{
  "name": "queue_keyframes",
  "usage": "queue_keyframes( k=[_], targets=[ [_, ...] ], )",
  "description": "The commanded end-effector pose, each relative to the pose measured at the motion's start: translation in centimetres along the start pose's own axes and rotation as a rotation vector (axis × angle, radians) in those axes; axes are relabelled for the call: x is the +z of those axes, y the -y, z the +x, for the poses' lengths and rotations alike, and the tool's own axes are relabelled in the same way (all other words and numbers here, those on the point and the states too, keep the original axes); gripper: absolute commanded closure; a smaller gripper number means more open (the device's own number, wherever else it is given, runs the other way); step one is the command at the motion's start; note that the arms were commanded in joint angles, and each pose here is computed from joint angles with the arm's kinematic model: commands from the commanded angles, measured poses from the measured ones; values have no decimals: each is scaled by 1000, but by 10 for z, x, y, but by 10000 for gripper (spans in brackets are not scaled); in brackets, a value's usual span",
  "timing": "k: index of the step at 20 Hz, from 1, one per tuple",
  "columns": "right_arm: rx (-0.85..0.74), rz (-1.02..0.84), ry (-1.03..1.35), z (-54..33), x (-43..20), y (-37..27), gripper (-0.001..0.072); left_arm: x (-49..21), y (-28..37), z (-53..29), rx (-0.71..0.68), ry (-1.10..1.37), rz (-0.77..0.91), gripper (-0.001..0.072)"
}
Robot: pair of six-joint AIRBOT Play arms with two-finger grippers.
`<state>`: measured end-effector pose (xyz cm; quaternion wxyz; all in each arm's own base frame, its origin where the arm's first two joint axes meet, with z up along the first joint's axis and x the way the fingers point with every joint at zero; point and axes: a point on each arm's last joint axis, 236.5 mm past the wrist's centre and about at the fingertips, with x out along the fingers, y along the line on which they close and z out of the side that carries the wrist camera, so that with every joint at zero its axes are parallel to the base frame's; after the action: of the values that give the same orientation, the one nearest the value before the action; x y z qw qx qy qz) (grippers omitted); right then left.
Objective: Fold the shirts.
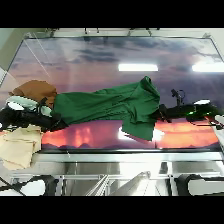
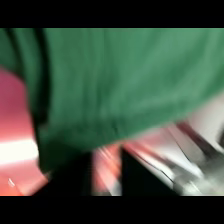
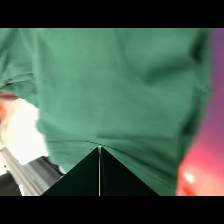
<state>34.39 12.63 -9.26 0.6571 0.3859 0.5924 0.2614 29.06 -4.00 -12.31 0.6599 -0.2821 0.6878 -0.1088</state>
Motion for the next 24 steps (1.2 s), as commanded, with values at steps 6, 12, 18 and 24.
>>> queue_keyframes(
  k=[6,12,18,24],
  targets=[
    [12,-4,139,-58,26,-3,316,32,7,-36,7,97,58,689],
    [-103,119,13,-44,-4,46,214,9,9,-54,-23,-21,73,-1],
    [-37,129,-2,-1,-1,30,284,40,-34,-47,-6,172,-88,1],
    [81,22,2,-4,3,-13,693,62,57,-7,-416,127,-18,695]
  ],
)
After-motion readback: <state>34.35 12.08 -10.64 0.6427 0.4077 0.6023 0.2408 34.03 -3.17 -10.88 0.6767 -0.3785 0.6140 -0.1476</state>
